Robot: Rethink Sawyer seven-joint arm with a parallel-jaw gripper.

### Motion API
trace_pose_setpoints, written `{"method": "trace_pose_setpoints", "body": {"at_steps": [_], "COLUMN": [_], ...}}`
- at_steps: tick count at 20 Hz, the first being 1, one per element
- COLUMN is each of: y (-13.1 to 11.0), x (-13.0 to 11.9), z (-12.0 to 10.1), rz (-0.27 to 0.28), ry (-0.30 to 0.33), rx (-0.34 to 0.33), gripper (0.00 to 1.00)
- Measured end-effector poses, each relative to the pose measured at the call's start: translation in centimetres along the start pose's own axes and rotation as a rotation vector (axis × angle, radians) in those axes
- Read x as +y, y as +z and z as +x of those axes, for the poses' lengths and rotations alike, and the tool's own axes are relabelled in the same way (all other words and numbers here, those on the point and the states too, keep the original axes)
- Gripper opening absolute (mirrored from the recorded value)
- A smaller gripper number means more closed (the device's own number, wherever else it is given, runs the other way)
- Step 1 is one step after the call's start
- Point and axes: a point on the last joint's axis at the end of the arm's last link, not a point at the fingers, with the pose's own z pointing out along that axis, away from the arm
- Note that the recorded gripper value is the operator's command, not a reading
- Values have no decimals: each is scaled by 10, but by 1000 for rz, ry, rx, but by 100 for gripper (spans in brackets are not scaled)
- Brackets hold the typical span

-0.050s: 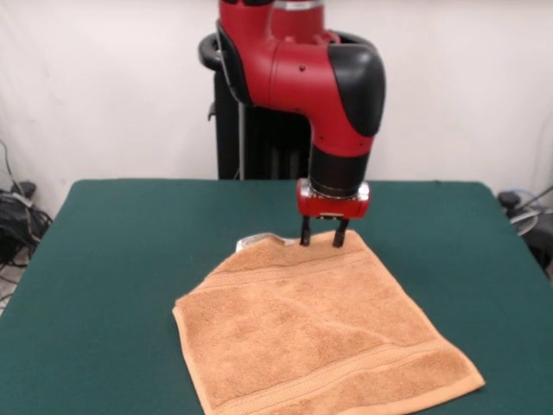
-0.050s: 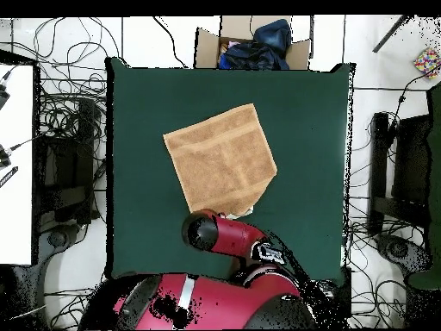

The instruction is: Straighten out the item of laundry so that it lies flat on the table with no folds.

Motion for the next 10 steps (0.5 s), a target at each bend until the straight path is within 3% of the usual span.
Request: {"method": "trace_pose_setpoints", "body": {"at_steps": [10], "y": [0], "x": [9], "z": [0], "rz": [-4], "ry": [-14], "rx": [-17], "gripper": [0]}}
